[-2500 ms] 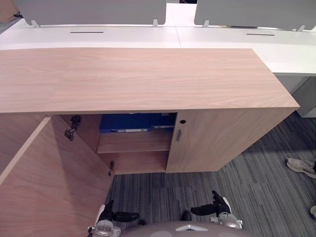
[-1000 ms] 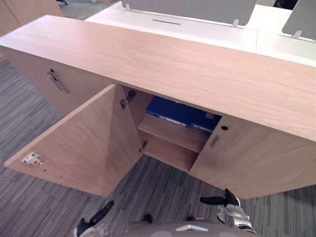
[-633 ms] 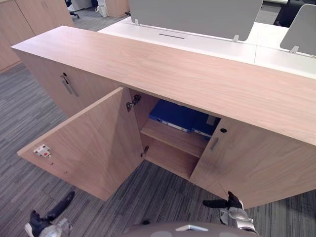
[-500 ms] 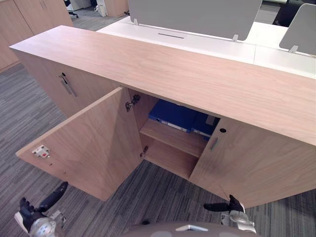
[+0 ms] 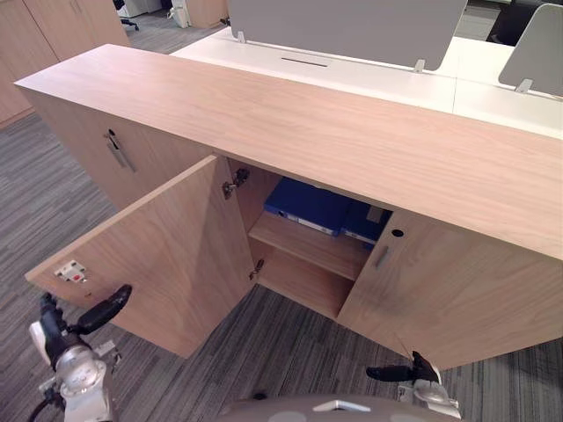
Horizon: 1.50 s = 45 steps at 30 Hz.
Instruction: Walk over to the cabinet, pick up the folder, carry it to the office cabinet, place the folder inside the office cabinet, then close the office cabinet door
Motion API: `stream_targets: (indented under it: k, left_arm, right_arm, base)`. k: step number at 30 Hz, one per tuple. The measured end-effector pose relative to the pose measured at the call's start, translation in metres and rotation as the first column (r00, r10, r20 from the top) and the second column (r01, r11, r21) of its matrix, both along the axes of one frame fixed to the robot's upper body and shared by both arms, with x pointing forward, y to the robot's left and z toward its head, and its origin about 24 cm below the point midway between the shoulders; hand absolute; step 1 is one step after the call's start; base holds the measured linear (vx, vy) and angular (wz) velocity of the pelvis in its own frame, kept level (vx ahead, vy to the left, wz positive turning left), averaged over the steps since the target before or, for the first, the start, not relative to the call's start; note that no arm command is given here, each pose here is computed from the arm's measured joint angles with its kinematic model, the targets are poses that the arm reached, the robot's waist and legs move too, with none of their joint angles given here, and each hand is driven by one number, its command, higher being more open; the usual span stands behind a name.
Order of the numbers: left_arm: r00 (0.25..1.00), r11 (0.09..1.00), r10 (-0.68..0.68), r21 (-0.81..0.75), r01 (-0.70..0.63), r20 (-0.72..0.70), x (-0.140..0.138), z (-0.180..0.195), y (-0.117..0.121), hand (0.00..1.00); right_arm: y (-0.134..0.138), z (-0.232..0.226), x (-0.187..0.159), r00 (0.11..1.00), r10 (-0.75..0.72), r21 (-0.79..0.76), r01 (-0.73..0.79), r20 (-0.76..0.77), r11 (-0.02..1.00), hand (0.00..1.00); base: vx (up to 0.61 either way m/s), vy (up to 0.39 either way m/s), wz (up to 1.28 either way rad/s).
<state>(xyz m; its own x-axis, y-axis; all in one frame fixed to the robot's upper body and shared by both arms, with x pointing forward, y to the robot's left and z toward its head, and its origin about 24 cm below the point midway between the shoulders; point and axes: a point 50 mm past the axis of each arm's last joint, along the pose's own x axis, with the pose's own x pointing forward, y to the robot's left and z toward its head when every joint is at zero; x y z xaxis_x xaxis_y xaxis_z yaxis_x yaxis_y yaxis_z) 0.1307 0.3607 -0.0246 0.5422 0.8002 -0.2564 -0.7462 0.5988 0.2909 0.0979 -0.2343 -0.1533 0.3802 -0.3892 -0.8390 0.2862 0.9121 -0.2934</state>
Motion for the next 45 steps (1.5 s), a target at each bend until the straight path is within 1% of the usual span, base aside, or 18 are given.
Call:
stream_targets:
  k: [8, 16, 22, 25, 30, 38, 43, 44, 45]
  left_arm:
    - [0.998, 0.998, -0.065, 0.0, 0.065, -0.003, 0.007, 0.0, -0.01, 1.0]
    - [0.992, 0.992, -0.126, 0.002, 0.126, -0.025, -0.007, -0.002, -0.024, 1.0]
    - [0.983, 0.983, -0.182, -0.016, 0.182, -0.036, -0.021, -0.007, -0.038, 1.0]
    - [0.977, 0.979, -0.205, -0.025, 0.204, -0.057, -0.029, -0.01, -0.042, 1.0]
    - [0.972, 0.975, -0.222, -0.042, 0.22, -0.077, -0.031, -0.014, -0.045, 1.0]
    - [0.939, 0.96, -0.279, -0.059, 0.272, -0.204, -0.038, -0.031, -0.048, 1.0]
    - [0.885, 0.94, -0.342, -0.11, 0.324, -0.315, -0.045, -0.049, -0.058, 1.0]
    - [0.856, 0.928, -0.372, -0.127, 0.351, -0.359, -0.047, -0.055, -0.064, 1.0]
    - [0.843, 0.922, -0.386, -0.14, 0.36, -0.373, -0.048, -0.058, -0.066, 1.0]
  right_arm:
    - [0.0, -0.002, -0.007, 1.0, 0.0, 0.009, 0.0, -0.015, 1.0, 1.0]
    - [0.001, -0.002, -0.008, 1.0, 0.008, 0.017, -0.008, -0.017, 1.0, 1.0]
    - [0.002, -0.004, -0.015, 0.999, 0.017, 0.023, -0.016, -0.037, 1.0, 1.0]
    - [0.004, -0.004, -0.015, 0.998, 0.041, 0.027, -0.04, -0.041, 0.999, 1.0]
    - [0.005, -0.005, -0.016, 0.998, 0.049, 0.029, -0.048, -0.046, 0.998, 1.0]
    - [0.005, -0.006, -0.021, 0.996, 0.066, 0.022, -0.065, -0.063, 0.998, 1.0]
    - [0.001, -0.006, -0.028, 0.995, 0.061, 0.014, -0.06, -0.081, 0.998, 1.0]
    - [0.001, -0.006, -0.031, 0.995, 0.055, 0.011, -0.055, -0.087, 0.998, 1.0]
    - [0.001, -0.007, -0.034, 0.994, 0.053, 0.011, -0.052, -0.094, 0.999, 1.0]
  base:
    - [0.0, 0.0, 0.0]
    - [0.0, 0.0, 0.0]
    - [0.0, 0.0, 0.0]
    - [-0.01, 0.007, -0.08]
    - [-0.02, 0.015, -0.1]
    - [-0.05, 0.034, -0.14]
    - [-0.06, 0.045, -0.12]
    - [-0.05, 0.04, -0.04]
    - [-0.05, 0.038, -0.02]
